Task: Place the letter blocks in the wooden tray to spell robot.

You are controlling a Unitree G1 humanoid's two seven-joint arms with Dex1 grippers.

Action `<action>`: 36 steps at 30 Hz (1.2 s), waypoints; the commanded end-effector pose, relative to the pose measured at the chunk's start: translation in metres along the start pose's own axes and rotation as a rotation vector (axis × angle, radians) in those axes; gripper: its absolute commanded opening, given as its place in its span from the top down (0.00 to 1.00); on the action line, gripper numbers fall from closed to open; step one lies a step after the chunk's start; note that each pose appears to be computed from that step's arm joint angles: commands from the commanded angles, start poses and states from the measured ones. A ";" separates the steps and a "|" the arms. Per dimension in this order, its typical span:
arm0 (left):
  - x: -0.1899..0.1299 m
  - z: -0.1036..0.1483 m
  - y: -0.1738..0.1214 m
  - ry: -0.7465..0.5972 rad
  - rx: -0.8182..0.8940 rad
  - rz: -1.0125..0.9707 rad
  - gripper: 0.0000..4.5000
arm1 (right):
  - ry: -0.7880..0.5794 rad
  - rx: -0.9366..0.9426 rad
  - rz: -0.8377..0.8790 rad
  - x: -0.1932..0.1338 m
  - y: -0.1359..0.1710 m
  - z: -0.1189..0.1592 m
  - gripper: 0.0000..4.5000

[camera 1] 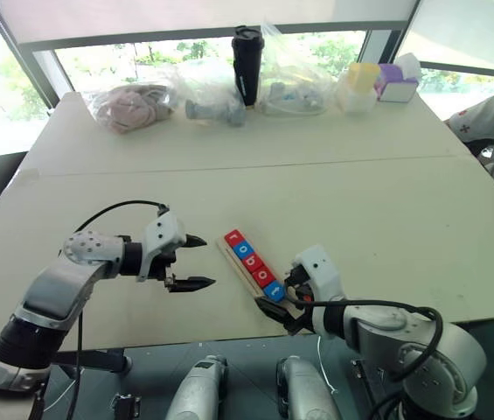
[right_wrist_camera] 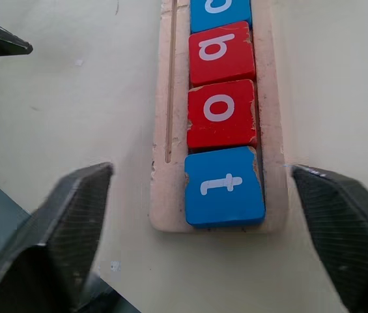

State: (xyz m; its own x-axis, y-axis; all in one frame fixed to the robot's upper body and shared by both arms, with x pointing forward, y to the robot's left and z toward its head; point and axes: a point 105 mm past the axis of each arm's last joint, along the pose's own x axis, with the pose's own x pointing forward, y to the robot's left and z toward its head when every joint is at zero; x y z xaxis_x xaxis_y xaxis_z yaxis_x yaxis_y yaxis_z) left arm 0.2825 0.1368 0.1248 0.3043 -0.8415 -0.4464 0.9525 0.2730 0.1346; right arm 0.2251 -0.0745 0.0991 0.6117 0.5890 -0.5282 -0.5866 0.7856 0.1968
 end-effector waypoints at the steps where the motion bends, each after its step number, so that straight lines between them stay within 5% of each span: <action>1: -0.001 0.008 0.000 -0.013 0.036 0.002 0.00 | -0.064 -0.037 0.036 -0.008 0.002 0.016 0.02; 6: -0.001 0.008 0.000 -0.014 0.036 0.001 0.00 | -0.163 -0.106 0.023 -0.029 -0.017 0.039 0.02; 12: 0.000 0.007 0.001 -0.014 0.037 -0.001 0.00 | 0.023 -0.303 0.125 -0.055 -0.020 0.000 0.02; 19: -0.001 0.010 0.001 -0.016 0.043 -0.004 0.00 | -0.004 -0.340 0.020 -0.039 -0.047 -0.002 0.02; 36: -0.009 0.005 -0.005 0.049 0.057 -0.019 0.00 | -0.057 -0.357 0.025 -0.011 -0.044 0.001 0.02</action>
State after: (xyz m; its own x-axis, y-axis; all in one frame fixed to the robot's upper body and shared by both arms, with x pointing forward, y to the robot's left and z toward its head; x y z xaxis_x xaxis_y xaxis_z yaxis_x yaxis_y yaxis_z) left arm 0.2758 0.1405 0.1246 0.2773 -0.8230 -0.4958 0.9608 0.2377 0.1428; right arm 0.2424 -0.1214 0.0902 0.6072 0.6090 -0.5103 -0.7370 0.6717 -0.0754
